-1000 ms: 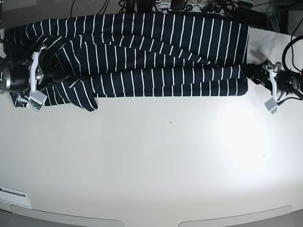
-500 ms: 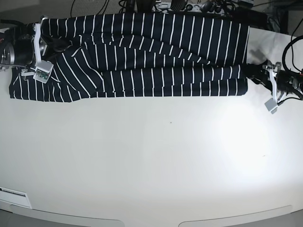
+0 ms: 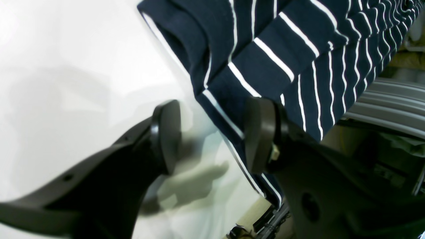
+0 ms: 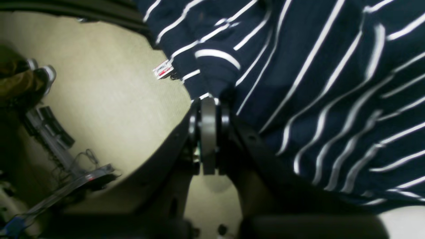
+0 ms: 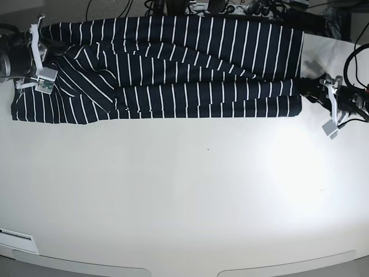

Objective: Fold the T-shirt properly

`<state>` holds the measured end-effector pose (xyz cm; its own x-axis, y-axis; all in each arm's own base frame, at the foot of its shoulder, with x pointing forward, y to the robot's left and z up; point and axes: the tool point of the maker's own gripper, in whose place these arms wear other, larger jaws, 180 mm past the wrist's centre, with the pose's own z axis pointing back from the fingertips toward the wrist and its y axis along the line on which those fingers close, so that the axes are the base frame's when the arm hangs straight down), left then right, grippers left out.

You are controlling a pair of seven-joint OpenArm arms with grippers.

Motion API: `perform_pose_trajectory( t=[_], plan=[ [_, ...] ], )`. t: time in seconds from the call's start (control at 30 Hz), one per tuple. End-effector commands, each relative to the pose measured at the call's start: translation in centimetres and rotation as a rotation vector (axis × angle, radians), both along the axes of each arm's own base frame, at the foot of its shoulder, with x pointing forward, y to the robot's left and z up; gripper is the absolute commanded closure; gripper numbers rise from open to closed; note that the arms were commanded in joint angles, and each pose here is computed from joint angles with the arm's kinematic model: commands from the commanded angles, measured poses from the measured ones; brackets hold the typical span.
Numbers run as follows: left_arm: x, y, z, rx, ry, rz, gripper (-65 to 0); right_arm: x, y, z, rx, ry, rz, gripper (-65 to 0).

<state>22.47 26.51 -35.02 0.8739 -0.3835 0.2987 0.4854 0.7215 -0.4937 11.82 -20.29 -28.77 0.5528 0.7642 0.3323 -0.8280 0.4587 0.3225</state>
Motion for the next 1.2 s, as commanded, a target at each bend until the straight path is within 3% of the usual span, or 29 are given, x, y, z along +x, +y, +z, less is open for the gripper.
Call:
perform_pose_trajectory(
  t=[0.0, 0.2, 0.43, 0.6, 0.87, 1.03, 1.17],
  plan=[
    [0.7, 1.0, 1.1, 0.026, -0.029, -0.007, -33.0, -0.1, 0.0, 0.4, 0.002, -0.001, 0.012, 0.0],
    [2.3, 2.2, 2.9, 0.059, -0.082, -0.002, -33.0, -2.0, -1.4, -1.1, -0.08, 0.05, 0.019, 0.0],
    [4.3, 3.3, 5.1, 0.09, -0.148, 0.005, -33.0, -1.2, -3.3, -1.8, -0.192, 0.007, 0.028, 0.0],
    [5.1, 3.5, 6.0, 0.097, -0.175, 0.006, -33.0, -0.2, -6.5, -2.5, -0.376, -0.058, 0.041, 0.0],
    [5.0, 4.8, 6.7, 0.134, -0.175, 0.012, -33.0, 0.2, -7.7, -2.6, -0.442, -0.082, 0.046, 0.0],
    [4.8, 6.2, 7.5, 0.175, -0.175, 0.018, -33.0, 1.8, -9.5, -2.8, -0.522, -0.162, 0.033, 0.0],
    [4.5, 7.6, 8.4, 0.218, -0.175, 0.025, -33.0, 1.7, -10.9, -3.5, -0.541, -0.135, -0.009, 0.0]
  ],
)
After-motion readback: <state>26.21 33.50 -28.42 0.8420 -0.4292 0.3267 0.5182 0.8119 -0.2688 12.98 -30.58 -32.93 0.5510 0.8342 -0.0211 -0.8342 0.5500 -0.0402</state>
